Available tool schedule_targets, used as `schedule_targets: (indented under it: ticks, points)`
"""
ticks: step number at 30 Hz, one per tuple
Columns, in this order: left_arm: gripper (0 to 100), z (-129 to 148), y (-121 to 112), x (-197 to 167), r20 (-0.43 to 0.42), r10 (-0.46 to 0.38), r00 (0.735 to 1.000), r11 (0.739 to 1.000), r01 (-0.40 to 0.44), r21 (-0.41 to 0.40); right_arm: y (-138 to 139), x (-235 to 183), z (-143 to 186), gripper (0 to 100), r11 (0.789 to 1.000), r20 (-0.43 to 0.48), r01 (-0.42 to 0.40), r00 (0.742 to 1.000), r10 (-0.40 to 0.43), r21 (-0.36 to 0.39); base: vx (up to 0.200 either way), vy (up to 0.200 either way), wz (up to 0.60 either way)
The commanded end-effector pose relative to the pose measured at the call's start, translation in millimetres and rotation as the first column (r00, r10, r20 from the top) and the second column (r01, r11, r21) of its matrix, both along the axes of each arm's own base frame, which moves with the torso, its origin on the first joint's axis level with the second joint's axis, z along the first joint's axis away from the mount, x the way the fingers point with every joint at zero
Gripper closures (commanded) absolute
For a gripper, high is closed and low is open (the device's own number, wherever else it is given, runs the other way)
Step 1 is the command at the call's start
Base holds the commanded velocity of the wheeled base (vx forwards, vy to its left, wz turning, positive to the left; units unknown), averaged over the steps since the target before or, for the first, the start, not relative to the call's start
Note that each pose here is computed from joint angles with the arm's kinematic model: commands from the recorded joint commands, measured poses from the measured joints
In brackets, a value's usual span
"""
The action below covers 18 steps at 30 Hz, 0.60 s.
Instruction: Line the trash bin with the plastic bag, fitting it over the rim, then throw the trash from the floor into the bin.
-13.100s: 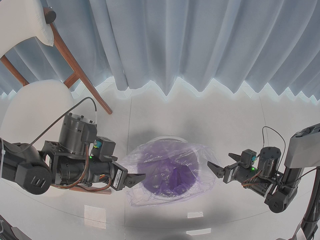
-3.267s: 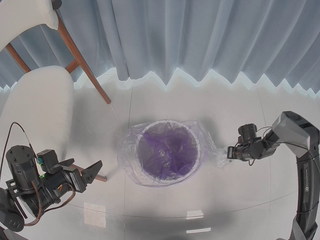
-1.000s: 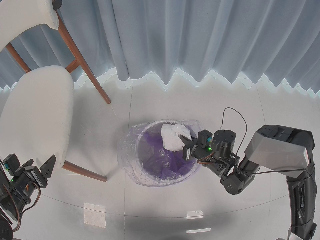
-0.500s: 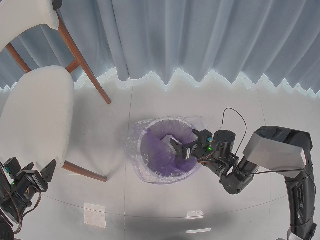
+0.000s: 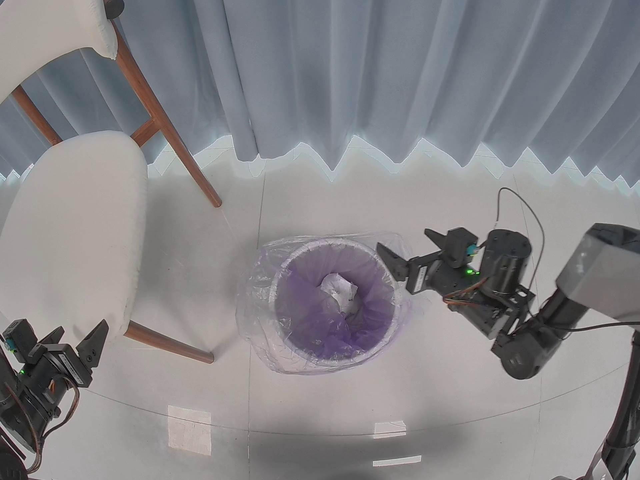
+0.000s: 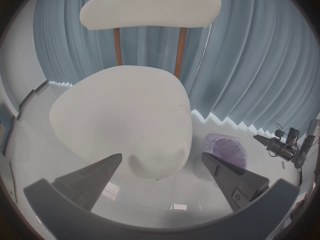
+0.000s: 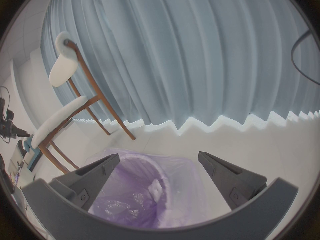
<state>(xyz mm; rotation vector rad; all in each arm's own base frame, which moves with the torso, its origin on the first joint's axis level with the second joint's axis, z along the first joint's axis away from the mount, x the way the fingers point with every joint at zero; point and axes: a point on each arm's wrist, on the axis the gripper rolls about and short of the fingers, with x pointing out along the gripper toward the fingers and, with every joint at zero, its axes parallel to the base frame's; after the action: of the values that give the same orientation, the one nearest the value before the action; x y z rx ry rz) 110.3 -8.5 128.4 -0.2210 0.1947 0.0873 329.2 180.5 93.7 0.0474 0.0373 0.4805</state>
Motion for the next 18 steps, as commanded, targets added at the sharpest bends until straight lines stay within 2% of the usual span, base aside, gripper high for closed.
schedule_targets:
  ticks: [1, 2, 4, 5, 6, 8, 11, 12, 13, 16, 18]
  points:
    - [0, 4, 4, -15, 0.073, 0.026, 0.997, 1.0, -0.025, -0.009, -70, -59, 60, 0, 0.992, 0.073, 0.118, 0.99, -0.122, 0.053, 0.0, 0.0, 0.0]
    - [0, 9, 8, -19, 0.117, 0.073, 0.99, 0.997, -0.073, -0.008, -104, -89, 72, 0, 0.979, 0.093, 0.194, 0.976, -0.199, 0.061, 0.0, 0.0, 0.0]
    - [0, 14, 11, -26, 0.174, 0.1, 0.98, 0.995, -0.101, -0.004, -129, -117, 80, 0, 0.964, 0.125, 0.255, 0.957, -0.263, 0.075, 0.0, 0.0, 0.0]
    - [0, 17, 12, -32, 0.208, 0.108, 0.972, 0.994, -0.113, 0.011, -142, -137, 89, 0, 0.954, 0.17, 0.284, 0.939, -0.298, 0.1, 0.0, 0.0, 0.0]
    - [0, 18, 12, -35, 0.221, 0.11, 0.969, 0.993, -0.116, 0.017, -146, -145, 92, 0, 0.951, 0.187, 0.291, 0.933, -0.307, 0.109, 0.0, 0.0, 0.0]
    - [0, 22, 12, -56, 0.306, 0.092, 0.948, 0.992, -0.113, 0.053, -163, -190, 93, 0, 0.934, 0.235, 0.331, 0.905, -0.355, 0.136, 0.0, 0.0, 0.0]
    - [0, 13, 12, -82, 0.328, 0.078, 0.942, 0.987, -0.119, 0.108, -173, -237, 82, 0, 0.919, 0.27, 0.363, 0.879, -0.393, 0.157, 0.0, 0.0, 0.0]
    - [0, 13, 12, -82, 0.328, 0.078, 0.942, 0.987, -0.119, 0.108, -173, -237, 82, 0, 0.919, 0.27, 0.363, 0.879, -0.393, 0.157, 0.0, 0.0, 0.0]
    - [0, -4, 12, -105, 0.321, 0.067, 0.945, 0.985, -0.115, 0.132, -175, -262, 76, 0, 0.914, 0.245, 0.378, 0.882, -0.404, 0.146, 0.0, 0.0, 0.0]
    - [0, -37, 12, -131, 0.293, 0.048, 0.955, 0.982, -0.098, 0.161, -178, -297, 53, 0, 0.919, 0.175, 0.384, 0.902, -0.395, 0.093, 0.0, 0.0, 0.0]
    - [0, -50, 12, -134, 0.198, 0.042, 0.979, 0.978, -0.081, 0.192, -180, -322, 29, 0, 0.924, 0.137, 0.38, 0.914, -0.381, 0.032, 0.0, 0.0, 0.0]
